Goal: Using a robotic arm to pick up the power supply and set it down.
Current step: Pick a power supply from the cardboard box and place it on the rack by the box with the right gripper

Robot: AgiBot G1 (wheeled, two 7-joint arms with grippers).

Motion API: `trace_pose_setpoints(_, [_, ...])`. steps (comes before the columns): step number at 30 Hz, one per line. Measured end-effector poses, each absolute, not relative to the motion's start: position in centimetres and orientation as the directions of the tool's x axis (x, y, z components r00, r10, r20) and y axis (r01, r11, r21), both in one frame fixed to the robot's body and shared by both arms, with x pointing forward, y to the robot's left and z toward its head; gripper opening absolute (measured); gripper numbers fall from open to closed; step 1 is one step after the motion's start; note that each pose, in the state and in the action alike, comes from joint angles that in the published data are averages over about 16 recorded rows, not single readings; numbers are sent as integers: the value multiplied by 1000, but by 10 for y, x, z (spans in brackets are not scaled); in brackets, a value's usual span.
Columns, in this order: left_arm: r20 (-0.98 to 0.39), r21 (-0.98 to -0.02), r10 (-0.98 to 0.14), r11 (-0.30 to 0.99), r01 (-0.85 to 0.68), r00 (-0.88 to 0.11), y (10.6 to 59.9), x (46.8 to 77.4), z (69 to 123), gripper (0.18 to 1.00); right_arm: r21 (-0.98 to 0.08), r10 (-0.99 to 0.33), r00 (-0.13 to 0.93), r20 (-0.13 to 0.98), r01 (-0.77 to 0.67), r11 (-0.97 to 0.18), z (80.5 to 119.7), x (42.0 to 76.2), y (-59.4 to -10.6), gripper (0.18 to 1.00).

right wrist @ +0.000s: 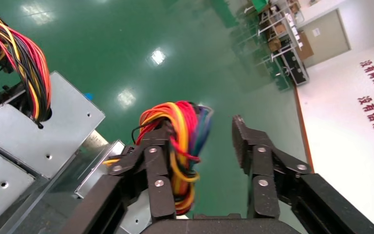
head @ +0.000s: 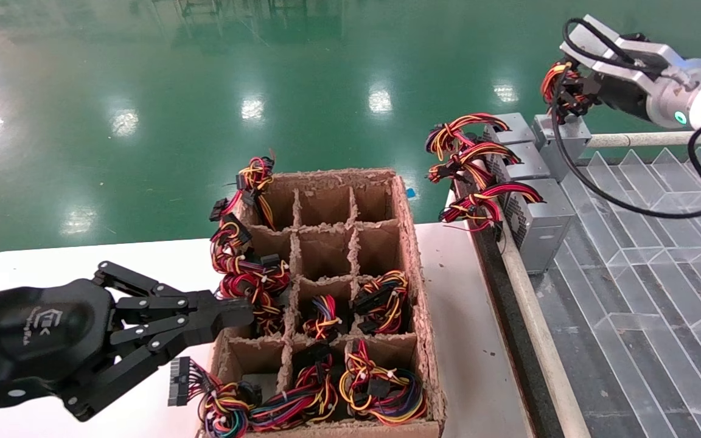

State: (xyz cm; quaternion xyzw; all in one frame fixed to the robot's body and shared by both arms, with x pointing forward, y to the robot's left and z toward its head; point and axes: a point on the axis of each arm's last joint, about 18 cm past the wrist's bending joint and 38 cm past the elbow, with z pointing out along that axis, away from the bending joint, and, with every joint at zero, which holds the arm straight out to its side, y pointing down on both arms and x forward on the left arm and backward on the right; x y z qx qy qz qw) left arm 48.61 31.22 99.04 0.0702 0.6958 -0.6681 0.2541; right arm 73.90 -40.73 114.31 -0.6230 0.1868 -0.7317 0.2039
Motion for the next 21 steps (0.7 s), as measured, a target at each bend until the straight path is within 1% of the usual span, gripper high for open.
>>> trace_pose_setpoints(3, [-447, -894, -242, 97, 437, -861, 312, 486, 990, 191, -522, -524, -136, 841, 52, -851, 1147, 740, -406, 469])
trace_pose_setpoints(12, [-447, -894, -242, 97, 437, -861, 312, 486, 990, 191, -525, -524, -97, 846, 20, -851, 1148, 742, -401, 681])
trace_pose_setpoints(19, [-447, -894, -242, 97, 437, -861, 312, 486, 990, 191, -572, -574, -28, 818, 52, -818, 1149, 738, -393, 827])
trace_pose_setpoints(21, [-447, -894, -242, 97, 437, -861, 312, 486, 990, 191, -592, -594, -5, 805, 75, -802, 1151, 736, -389, 856])
